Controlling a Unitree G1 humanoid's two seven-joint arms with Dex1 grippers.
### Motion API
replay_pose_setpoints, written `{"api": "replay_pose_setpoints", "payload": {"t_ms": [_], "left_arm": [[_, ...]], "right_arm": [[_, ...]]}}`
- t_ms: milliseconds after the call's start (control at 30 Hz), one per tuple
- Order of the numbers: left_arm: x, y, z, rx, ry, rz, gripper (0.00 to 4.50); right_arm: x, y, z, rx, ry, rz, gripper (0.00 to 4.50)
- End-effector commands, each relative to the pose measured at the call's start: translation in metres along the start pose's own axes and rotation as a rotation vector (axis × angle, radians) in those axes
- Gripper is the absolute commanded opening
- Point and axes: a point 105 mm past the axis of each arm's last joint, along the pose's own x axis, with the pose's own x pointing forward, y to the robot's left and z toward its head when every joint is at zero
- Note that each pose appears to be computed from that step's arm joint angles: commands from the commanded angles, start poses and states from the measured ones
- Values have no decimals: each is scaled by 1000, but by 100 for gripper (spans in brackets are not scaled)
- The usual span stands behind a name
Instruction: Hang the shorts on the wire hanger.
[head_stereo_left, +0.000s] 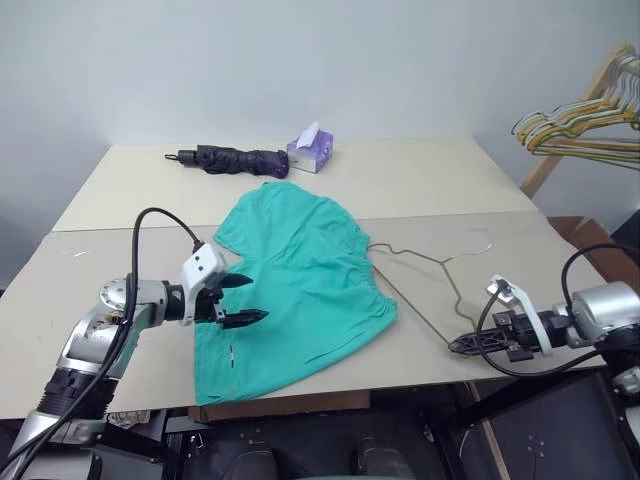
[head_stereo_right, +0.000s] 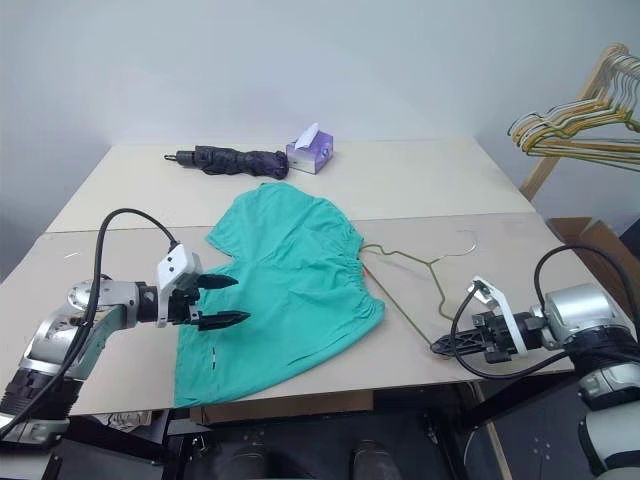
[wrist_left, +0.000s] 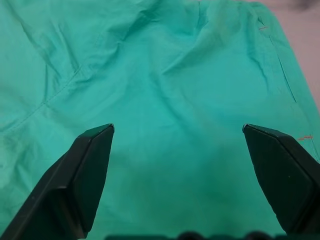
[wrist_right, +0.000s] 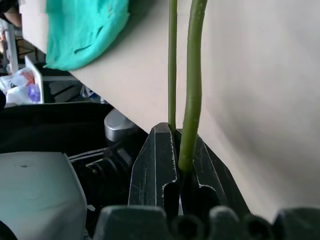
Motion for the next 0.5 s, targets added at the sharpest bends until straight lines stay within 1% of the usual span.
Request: {"api": "replay_pose_setpoints", "payload": {"t_ms": [33,100,300,500], "left_arm": [[-4,4,12,51,-20,14,447],[-4,4,12,53,-20,18,447],[-4,3,9,55,-10,18,447],[-1,1,9,58,-9,16,447]], "right_arm": [[-2,20,18,-82,-53,78,0],[-2,23,19,-113,-57,92,0],[-1,30,15,-196,-2,107,0],[1,25,14,-246,61,42,0]]}}
